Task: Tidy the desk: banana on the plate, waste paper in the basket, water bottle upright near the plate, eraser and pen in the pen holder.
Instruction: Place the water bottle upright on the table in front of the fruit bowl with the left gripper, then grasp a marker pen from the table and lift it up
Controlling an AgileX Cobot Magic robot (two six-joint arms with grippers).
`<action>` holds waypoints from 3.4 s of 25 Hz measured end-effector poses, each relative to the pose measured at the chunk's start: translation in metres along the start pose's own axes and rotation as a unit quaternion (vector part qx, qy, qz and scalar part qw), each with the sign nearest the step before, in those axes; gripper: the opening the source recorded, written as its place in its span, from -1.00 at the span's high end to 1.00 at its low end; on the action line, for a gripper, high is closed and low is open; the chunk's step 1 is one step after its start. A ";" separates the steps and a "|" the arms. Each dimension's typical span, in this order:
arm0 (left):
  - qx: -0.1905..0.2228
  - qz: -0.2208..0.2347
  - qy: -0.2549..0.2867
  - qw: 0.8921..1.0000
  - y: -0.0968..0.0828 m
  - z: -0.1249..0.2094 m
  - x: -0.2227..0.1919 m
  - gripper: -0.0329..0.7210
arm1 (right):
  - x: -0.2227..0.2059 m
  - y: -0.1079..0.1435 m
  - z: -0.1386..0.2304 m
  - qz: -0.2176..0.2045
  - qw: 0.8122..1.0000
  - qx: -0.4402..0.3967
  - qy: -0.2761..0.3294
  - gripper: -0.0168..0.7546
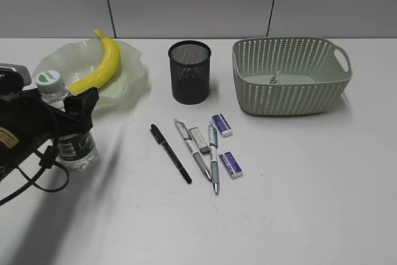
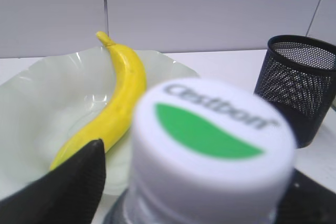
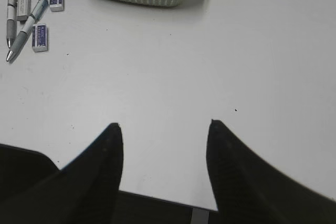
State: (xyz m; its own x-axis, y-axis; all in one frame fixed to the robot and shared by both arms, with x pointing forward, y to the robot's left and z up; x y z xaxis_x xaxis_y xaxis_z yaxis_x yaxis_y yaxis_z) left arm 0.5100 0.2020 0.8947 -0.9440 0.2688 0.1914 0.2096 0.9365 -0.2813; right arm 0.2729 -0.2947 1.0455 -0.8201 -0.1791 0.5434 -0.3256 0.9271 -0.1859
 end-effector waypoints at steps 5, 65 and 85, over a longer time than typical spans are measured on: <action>0.001 0.003 -0.011 1.000 -0.002 -0.006 0.001 -0.72 | 0.000 0.000 0.000 0.000 1.000 0.000 0.000 -0.11; -0.033 -0.063 0.222 0.973 -0.009 -0.106 0.269 -0.57 | -0.234 0.131 -0.159 -0.288 0.920 0.167 0.209 0.05; -0.033 -0.063 0.221 0.973 -0.009 -0.107 0.269 -0.57 | -0.386 0.247 -0.137 -0.295 0.878 0.169 0.338 0.18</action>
State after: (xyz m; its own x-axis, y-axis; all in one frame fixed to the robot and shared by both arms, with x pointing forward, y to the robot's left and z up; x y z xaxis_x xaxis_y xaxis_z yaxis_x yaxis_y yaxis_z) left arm 0.2816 0.2903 1.0489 -0.7649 0.2088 0.6094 0.1293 0.9765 -0.1723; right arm 0.5736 0.0488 0.9015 -0.0320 -0.2529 0.9670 -0.8140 0.5680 0.1216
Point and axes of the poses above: a point on each arm's last joint axis where the gripper is mounted, x pointing back along that axis away from the gripper, y along the wrist's bending axis when the last joint is at zero, z = x × y, the point moved 2 cm from there along -x, pointing out along that axis toward the gripper, and after that the axes turned 10 degrees about x, right-handed, at the moved point
